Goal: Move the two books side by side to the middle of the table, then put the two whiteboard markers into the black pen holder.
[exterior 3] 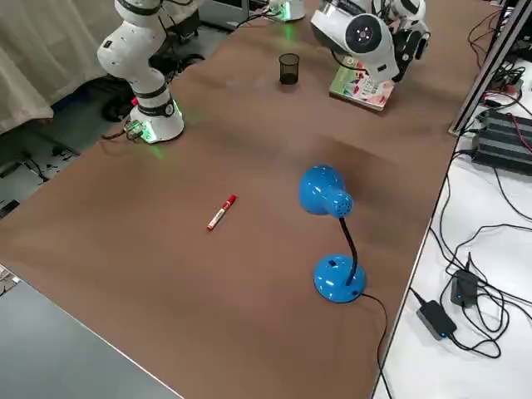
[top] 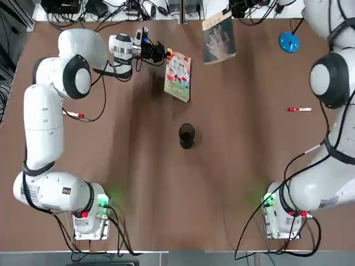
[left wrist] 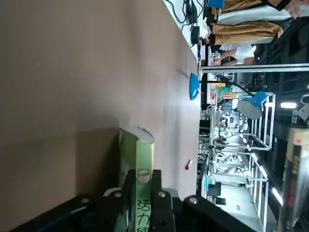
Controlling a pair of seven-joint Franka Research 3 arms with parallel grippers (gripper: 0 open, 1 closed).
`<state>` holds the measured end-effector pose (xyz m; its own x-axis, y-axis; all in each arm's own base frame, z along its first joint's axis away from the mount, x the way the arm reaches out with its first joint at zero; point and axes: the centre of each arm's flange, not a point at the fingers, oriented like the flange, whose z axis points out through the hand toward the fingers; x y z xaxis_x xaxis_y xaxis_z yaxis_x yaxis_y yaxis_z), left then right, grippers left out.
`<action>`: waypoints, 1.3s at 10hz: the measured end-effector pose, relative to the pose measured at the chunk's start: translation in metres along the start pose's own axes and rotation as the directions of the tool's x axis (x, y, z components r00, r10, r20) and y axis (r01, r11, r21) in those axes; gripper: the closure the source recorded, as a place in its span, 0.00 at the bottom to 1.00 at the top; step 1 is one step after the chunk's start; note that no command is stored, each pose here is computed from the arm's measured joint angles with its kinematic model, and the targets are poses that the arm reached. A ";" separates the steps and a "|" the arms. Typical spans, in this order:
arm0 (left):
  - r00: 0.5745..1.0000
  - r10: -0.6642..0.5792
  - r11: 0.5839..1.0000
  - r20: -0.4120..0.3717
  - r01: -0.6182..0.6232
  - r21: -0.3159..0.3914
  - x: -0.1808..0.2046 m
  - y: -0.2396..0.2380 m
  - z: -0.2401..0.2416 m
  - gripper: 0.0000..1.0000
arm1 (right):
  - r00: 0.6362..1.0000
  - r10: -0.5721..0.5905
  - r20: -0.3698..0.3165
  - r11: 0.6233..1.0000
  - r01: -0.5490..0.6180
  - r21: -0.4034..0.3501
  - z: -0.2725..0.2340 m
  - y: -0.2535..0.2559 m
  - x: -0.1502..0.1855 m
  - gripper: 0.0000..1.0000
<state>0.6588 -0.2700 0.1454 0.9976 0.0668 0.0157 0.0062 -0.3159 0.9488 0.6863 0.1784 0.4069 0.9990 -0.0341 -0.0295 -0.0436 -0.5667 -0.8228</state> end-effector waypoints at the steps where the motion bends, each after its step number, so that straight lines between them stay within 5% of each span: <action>1: 1.000 0.001 1.000 0.005 -0.001 0.002 -0.003 -0.007 0.003 0.84 | 1.000 0.012 -0.019 1.000 -0.012 -0.019 0.019 0.010 0.004 0.85; 7: 0.999 0.024 0.999 0.031 -0.025 0.024 -0.010 -0.026 0.010 0.84 | 0.994 0.106 -0.036 0.990 -0.109 -0.093 0.086 0.091 0.013 0.85; 10: 0.999 0.027 0.999 0.025 -0.027 0.025 -0.008 -0.025 0.007 0.75 | 0.991 0.131 -0.020 0.984 -0.133 -0.114 0.110 0.114 0.010 0.85; 13: 0.999 0.049 0.998 0.016 -0.049 0.027 0.001 -0.017 0.001 0.26 | 0.993 0.106 -0.059 0.979 -0.115 -0.169 0.156 0.117 0.001 0.85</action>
<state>0.6600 -0.2656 0.1290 0.9978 0.0358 0.0567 -0.0410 -0.3446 0.9379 0.6842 0.2403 0.2218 0.9863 -0.1425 -0.0832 -0.1592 -0.6899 -0.7062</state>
